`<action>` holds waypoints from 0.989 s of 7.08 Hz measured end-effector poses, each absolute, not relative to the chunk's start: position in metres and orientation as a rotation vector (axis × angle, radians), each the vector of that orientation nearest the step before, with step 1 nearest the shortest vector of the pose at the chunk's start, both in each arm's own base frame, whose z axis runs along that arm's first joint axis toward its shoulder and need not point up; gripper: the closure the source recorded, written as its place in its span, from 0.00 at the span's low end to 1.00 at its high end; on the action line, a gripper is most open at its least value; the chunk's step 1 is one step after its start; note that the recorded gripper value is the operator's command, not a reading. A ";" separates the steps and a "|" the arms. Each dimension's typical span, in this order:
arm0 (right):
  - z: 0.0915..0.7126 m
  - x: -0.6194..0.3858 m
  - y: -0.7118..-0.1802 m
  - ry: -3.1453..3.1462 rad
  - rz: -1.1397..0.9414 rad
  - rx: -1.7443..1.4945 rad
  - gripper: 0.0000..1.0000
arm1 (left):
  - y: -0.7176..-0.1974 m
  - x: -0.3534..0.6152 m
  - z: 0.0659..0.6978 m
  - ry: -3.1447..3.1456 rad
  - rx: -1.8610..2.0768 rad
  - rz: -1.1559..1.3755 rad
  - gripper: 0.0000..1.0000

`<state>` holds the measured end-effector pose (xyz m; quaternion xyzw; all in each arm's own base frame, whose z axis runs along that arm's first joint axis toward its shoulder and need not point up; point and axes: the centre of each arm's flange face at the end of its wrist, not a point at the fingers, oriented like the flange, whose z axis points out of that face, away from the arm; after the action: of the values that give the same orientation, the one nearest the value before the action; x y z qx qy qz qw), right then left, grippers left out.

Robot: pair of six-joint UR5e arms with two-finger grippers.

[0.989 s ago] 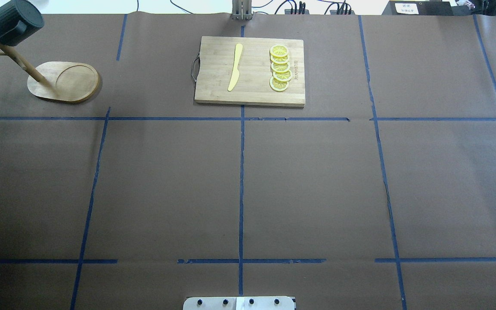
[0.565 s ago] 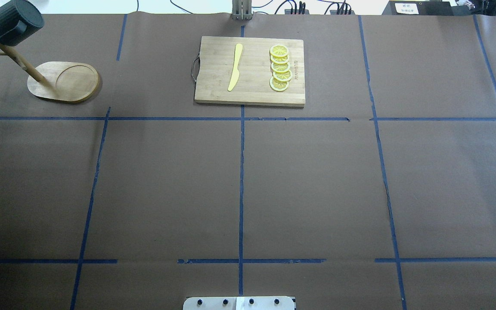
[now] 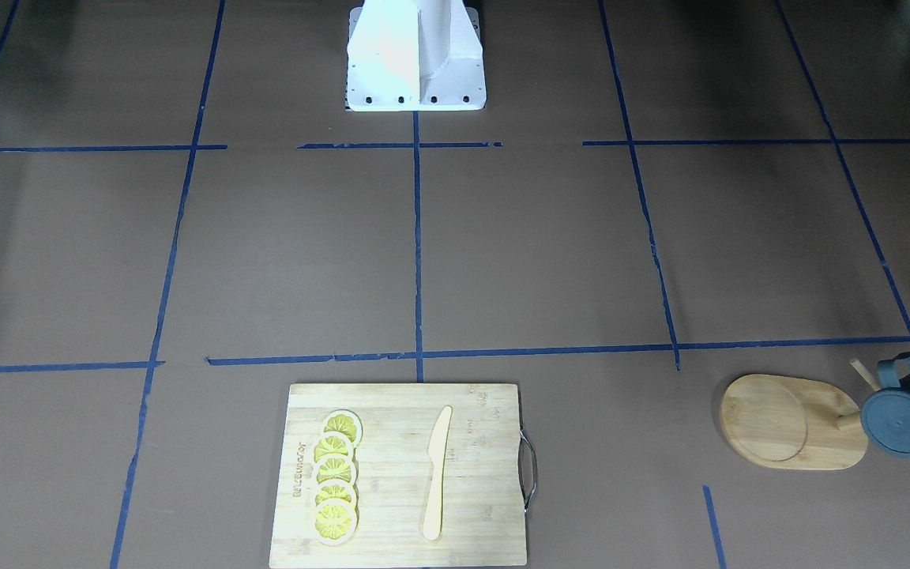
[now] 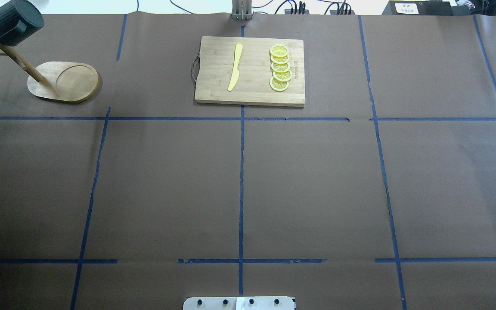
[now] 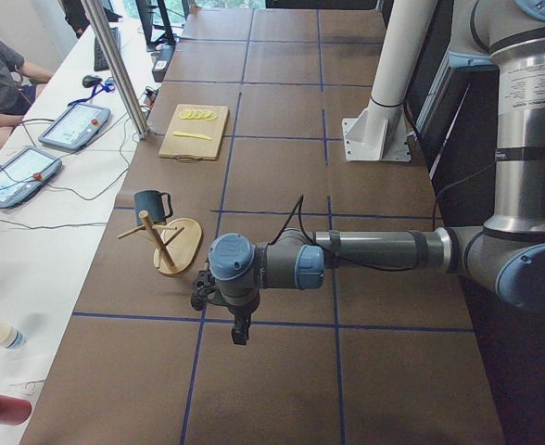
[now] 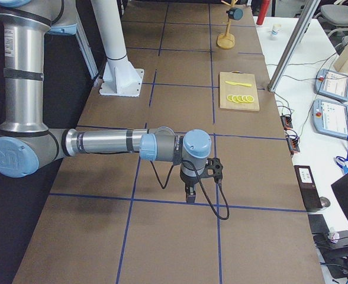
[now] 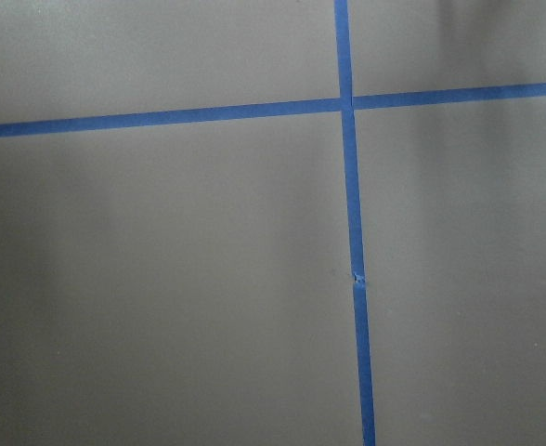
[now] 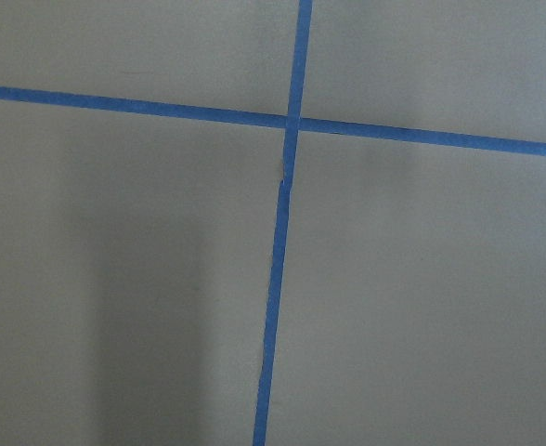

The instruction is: Hang cup on storage rack

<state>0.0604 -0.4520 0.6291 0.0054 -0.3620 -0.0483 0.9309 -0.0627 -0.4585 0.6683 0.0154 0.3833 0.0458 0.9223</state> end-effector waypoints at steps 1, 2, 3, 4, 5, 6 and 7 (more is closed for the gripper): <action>0.630 0.060 -0.452 -0.741 -0.100 0.010 0.00 | -0.458 -0.062 0.669 0.787 0.032 0.095 0.00; 0.630 0.059 -0.453 -0.740 -0.103 0.010 0.00 | -0.458 -0.062 0.669 0.788 0.032 0.095 0.00; 0.629 0.058 -0.454 -0.739 -0.107 0.011 0.00 | -0.457 -0.062 0.669 0.788 0.031 0.095 0.00; 0.629 0.057 -0.454 -0.739 -0.110 0.012 0.00 | -0.457 -0.062 0.669 0.789 0.031 0.094 0.00; 0.629 0.057 -0.454 -0.740 -0.112 0.012 0.00 | -0.457 -0.062 0.670 0.789 0.030 0.094 0.00; 0.629 0.056 -0.454 -0.740 -0.112 0.011 0.00 | -0.456 -0.062 0.670 0.789 0.029 0.094 0.00; 0.629 0.056 -0.454 -0.740 -0.113 0.010 0.00 | -0.456 -0.063 0.671 0.790 0.028 0.093 0.00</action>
<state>0.0558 -0.4540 0.6289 0.0049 -0.3613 -0.0553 0.9308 -0.0625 -0.4560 0.6708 0.0134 0.3845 0.0452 0.9219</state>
